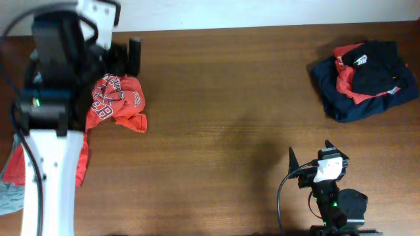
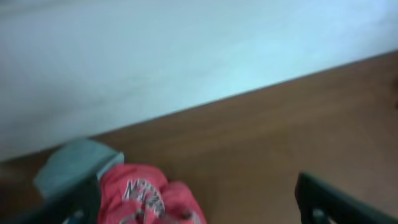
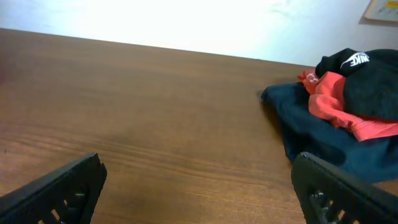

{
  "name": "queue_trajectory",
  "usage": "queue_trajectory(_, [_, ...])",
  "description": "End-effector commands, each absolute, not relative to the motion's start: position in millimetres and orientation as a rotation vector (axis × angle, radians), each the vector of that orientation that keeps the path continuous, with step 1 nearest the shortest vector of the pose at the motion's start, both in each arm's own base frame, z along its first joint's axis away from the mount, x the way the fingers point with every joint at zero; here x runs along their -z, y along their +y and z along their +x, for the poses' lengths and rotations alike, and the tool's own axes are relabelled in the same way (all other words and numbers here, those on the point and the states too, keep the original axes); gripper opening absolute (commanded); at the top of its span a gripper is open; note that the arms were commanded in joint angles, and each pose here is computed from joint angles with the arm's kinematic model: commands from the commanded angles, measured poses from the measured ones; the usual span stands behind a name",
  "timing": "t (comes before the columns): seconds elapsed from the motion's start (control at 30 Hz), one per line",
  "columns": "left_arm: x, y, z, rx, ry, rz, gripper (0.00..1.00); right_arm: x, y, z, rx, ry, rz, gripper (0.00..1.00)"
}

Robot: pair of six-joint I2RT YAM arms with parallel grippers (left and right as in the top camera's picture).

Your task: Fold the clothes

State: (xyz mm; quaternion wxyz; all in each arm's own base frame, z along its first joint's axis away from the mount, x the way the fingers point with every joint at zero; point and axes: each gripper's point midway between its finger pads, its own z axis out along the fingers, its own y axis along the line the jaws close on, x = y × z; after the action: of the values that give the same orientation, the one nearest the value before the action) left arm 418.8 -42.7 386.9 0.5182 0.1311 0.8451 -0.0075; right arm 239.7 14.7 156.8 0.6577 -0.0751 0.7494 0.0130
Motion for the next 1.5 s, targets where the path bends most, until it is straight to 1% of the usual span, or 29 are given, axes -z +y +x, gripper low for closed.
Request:
queue_trajectory(0.0, [-372,-32,394,-0.013,1.989,0.304,0.99,-155,14,240,-0.025,1.696,-0.162,0.99])
queue_trajectory(0.1, [-355,-23,375,-0.035,1.924,0.276,0.99,-155,14,240,-0.025,1.696,-0.162,0.99])
queue_trajectory(0.37, [-281,-8,314,-0.057,1.856,0.236,0.99,-155,14,240,-0.025,1.696,-0.162,0.98])
queue_trajectory(0.67, [-216,-8,271,-0.066,1.752,0.228,0.99,-155,14,240,-0.025,1.696,-0.162,0.99])
queue_trajectory(0.87, [-187,-8,261,-0.074,1.721,0.226,0.99,-155,14,240,-0.025,1.696,-0.162,0.99])
queue_trajectory(1.13, [-159,-4,258,-0.095,1.647,0.212,0.99,-155,14,240,-0.025,1.696,-0.162,0.99])
queue_trajectory(1.47, [-143,0,248,-0.105,1.697,0.196,0.99,-155,14,240,-0.025,1.696,-0.162,0.98])
